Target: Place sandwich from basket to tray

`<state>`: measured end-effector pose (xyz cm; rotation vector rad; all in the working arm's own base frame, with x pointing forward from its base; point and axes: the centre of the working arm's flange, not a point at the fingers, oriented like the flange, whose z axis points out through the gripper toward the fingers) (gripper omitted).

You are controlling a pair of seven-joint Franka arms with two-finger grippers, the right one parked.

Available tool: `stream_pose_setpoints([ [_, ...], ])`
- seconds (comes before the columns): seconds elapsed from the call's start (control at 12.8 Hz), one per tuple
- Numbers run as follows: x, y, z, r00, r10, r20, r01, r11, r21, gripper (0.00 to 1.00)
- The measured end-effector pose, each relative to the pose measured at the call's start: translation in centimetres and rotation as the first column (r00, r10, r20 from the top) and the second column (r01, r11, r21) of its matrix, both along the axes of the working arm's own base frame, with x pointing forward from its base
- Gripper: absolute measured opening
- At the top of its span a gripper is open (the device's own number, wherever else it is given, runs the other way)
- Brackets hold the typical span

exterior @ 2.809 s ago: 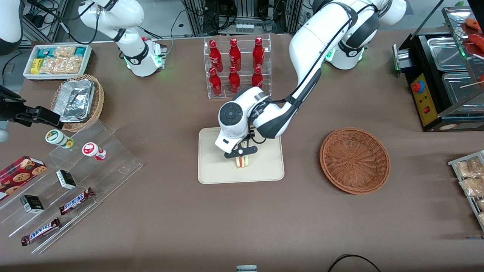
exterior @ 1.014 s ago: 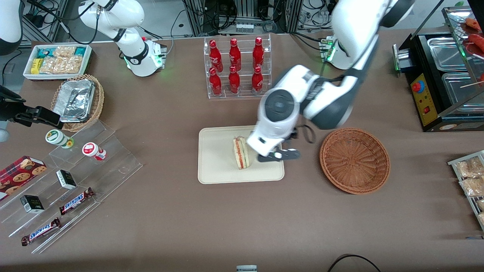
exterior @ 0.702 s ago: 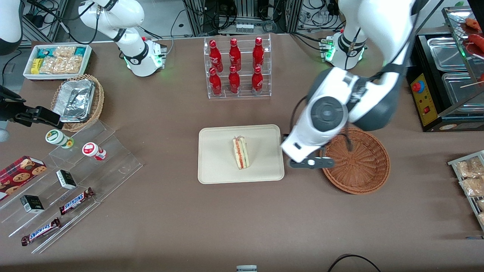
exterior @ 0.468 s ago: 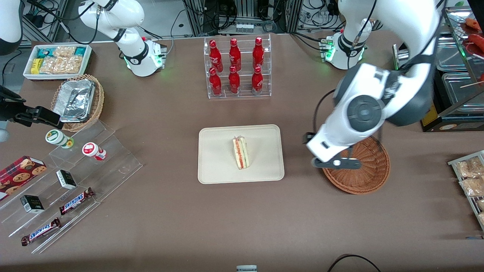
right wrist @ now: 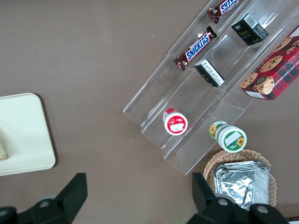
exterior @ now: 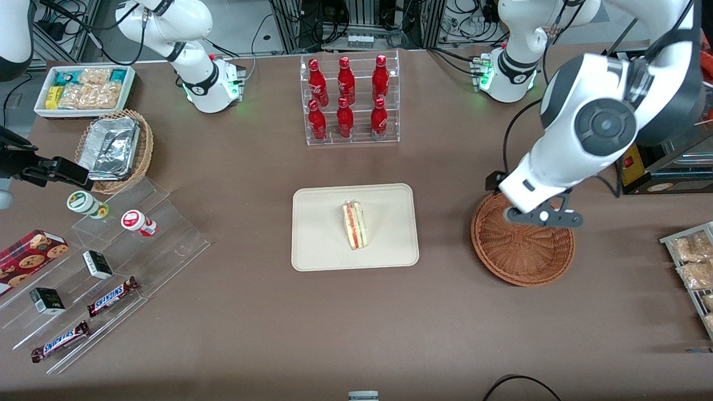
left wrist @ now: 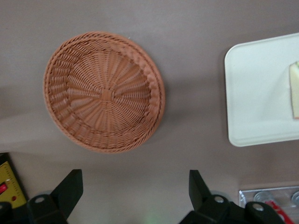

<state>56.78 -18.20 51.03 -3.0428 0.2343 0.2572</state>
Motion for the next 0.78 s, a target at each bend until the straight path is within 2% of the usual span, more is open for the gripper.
stream_pose_setpoints([
  [0.31,-1.7,5.5,2.5,0.998,-0.001,-0.057,0.001,1.0,-0.009,1.0],
  [0.55,-2.4,10.2,4.5,0.997,0.028,-0.071,-0.029,1.0,-0.009,1.0],
  [0.78,-3.4,12.6,6.5,0.996,0.058,-0.066,-0.058,0.998,-0.009,1.0],
])
